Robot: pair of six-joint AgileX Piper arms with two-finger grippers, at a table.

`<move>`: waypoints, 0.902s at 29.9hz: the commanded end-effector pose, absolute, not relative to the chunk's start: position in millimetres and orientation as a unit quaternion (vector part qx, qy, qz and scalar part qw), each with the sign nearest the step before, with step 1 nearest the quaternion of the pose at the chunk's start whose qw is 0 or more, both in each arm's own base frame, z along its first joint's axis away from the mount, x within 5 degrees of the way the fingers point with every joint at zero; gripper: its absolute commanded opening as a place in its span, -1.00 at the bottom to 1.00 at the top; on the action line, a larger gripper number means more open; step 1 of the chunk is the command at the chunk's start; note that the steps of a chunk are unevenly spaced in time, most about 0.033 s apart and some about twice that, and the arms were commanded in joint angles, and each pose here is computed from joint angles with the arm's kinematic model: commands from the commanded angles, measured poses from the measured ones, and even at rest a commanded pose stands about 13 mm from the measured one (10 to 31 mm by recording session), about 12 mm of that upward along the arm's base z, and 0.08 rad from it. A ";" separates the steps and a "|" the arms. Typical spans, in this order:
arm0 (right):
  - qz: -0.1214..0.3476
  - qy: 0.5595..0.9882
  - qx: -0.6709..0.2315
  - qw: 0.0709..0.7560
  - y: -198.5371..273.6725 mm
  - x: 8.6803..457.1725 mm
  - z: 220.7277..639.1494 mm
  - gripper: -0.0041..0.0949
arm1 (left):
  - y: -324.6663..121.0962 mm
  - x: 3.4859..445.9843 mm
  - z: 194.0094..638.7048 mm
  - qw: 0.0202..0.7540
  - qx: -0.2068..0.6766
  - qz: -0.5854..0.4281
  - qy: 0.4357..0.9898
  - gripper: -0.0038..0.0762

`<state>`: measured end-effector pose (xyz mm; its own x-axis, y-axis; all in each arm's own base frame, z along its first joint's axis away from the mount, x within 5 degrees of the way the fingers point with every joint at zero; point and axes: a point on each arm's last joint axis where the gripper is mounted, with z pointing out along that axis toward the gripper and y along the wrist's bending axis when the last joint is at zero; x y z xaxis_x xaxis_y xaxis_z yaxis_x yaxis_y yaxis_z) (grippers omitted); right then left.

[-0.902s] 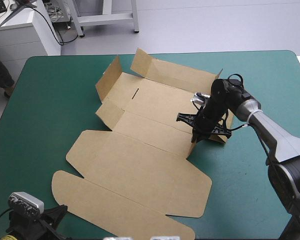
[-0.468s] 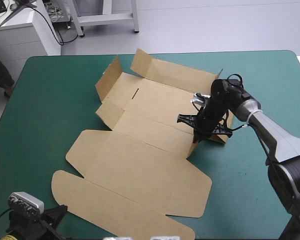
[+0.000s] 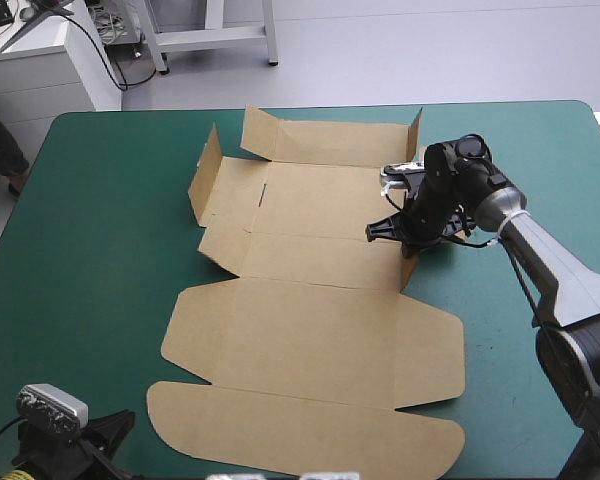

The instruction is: Fold the box

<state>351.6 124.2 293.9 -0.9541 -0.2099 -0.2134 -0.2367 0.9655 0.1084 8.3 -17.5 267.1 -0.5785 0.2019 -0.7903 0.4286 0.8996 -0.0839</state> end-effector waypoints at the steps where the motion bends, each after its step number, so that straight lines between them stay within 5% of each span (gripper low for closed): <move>1: 0.026 0.972 -0.188 0.140 115.7 348.3 319.5 -0.92 | -19.3 12.1 278.0 0.450 0.174 -0.145 0.864 -0.92; 11: -0.046 0.932 -0.327 0.146 114.8 373.0 313.8 -0.92 | -19.3 12.1 278.0 0.450 0.174 -0.145 0.864 -0.92; 27: -0.029 0.724 -0.643 0.246 206.3 368.1 355.2 -0.92 | -19.4 12.0 278.0 0.449 0.174 -0.146 0.864 -0.92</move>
<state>382.7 199.9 318.3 -0.1980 -0.9386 -0.2825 -0.9267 0.2732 -0.2582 8.3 -17.5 267.1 -0.5785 0.2019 -0.7903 0.4286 0.8996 -0.0839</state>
